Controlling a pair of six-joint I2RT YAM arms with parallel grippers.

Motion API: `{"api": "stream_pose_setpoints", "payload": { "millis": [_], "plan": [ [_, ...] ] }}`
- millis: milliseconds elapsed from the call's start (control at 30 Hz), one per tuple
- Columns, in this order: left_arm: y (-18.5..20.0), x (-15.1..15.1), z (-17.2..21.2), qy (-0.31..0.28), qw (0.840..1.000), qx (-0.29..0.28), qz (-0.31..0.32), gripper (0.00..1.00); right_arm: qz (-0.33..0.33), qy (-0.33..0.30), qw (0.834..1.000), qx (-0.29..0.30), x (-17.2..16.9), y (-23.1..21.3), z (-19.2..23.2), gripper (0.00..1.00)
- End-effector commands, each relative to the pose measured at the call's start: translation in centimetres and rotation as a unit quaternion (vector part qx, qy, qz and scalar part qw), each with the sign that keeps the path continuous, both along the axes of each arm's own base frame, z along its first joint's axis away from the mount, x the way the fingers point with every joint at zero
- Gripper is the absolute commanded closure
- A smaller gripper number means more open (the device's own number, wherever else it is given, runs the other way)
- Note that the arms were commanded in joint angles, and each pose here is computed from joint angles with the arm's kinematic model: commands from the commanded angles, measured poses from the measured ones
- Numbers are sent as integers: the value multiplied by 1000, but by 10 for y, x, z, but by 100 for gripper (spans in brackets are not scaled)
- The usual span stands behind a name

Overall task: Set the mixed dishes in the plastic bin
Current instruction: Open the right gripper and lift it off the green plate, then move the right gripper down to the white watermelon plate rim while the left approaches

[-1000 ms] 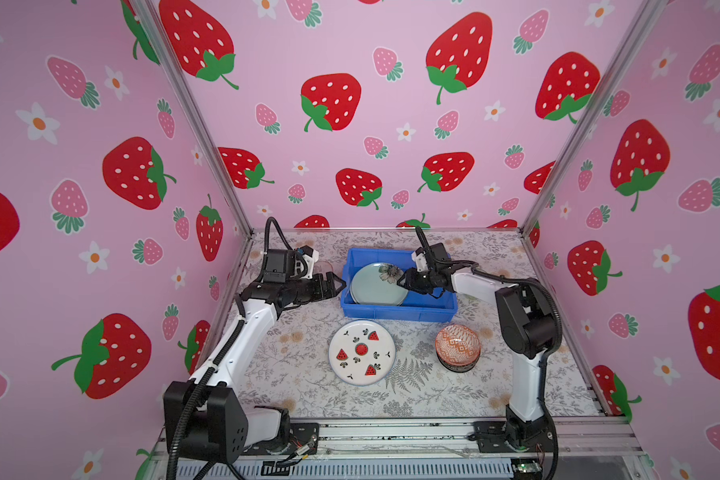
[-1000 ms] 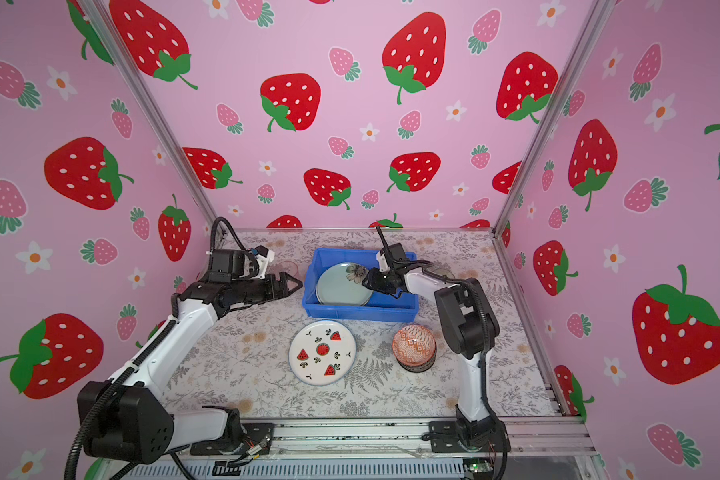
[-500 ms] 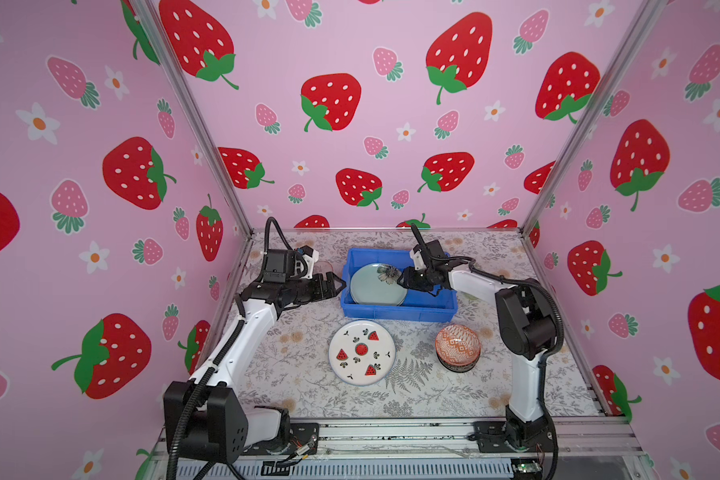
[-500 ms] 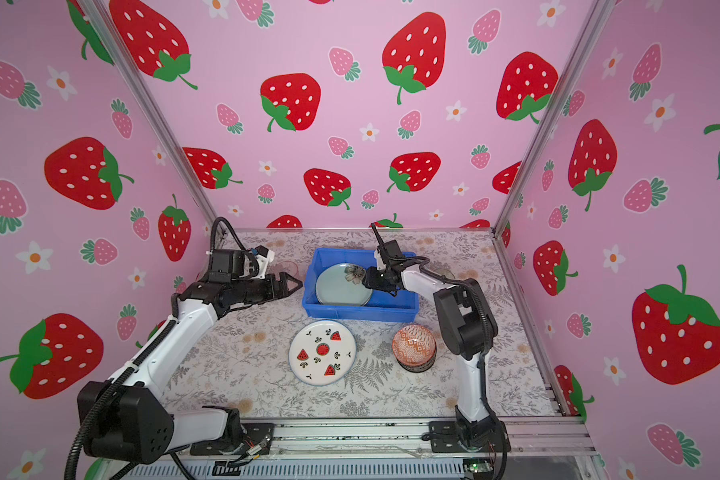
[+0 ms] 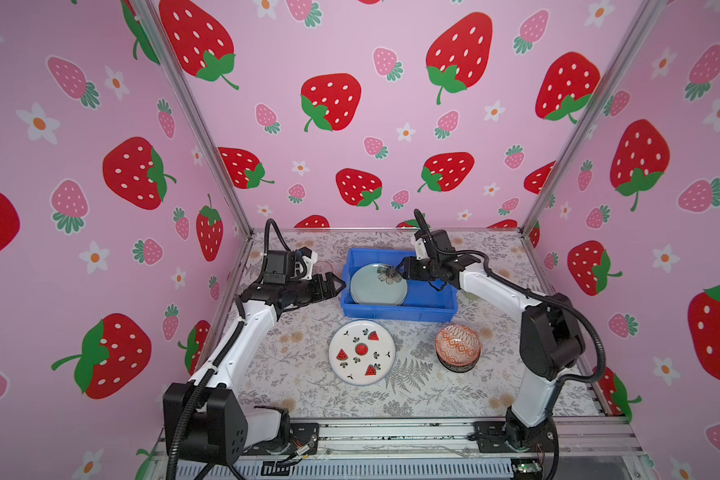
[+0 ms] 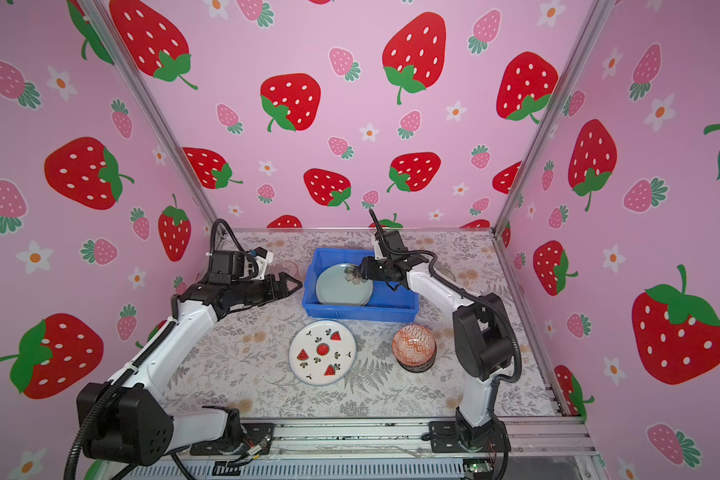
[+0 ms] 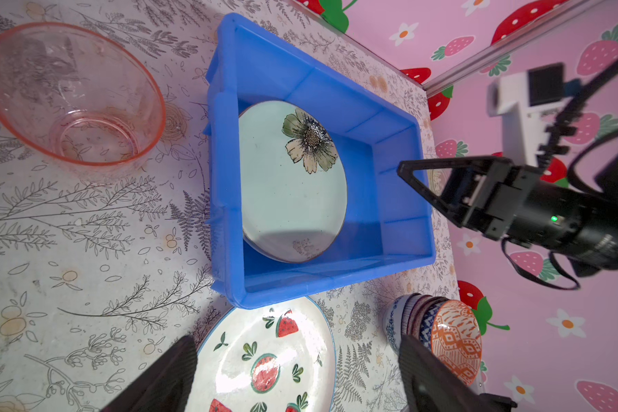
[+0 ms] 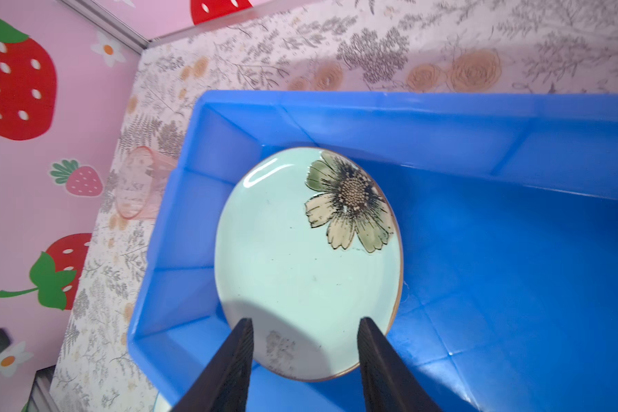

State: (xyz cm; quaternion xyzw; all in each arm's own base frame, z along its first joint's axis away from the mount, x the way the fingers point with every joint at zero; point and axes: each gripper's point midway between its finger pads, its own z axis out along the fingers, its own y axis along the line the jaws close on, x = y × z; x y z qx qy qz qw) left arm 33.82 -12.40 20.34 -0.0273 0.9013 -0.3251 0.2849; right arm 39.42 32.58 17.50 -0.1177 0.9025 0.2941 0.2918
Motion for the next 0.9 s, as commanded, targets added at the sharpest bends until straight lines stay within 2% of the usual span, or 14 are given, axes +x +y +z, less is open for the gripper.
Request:
{"api": "stream_pose_setpoints", "payload": {
  "millis": [0, 167, 233, 267, 300, 333, 467, 567, 867],
  "plan": [
    [12, -11, -11, 32, 998, -5, 55, 9, 28, -1, 999, -17, -23, 3, 3, 49],
    [16, -36, -23, 69, 994, -12, 82, 9, 50, -11, 998, -31, -56, 8, 11, 49],
    [19, -47, -27, 79, 993, -10, 91, 9, 57, -13, 998, -27, -68, 9, 14, 40],
    [21, -52, -29, 84, 992, -9, 96, 9, 61, -14, 998, -26, -74, 10, 16, 31],
    [22, -56, -29, 86, 991, -10, 100, 9, 65, -14, 997, -26, -79, 9, 17, 14],
    [23, -61, -31, 89, 990, -12, 104, 9, 73, -14, 997, -27, -87, 10, 18, 1],
    [25, -74, -41, 104, 987, -18, 120, 6, 91, -16, 995, -34, -109, 9, 23, 1],
    [28, -82, -53, 125, 983, -15, 132, 0, 98, -9, 995, -25, -126, 7, 21, 1],
    [28, -97, -77, 162, 973, -37, 157, 1, 118, 27, 993, 12, -173, 9, -5, 1]
  ]
}}
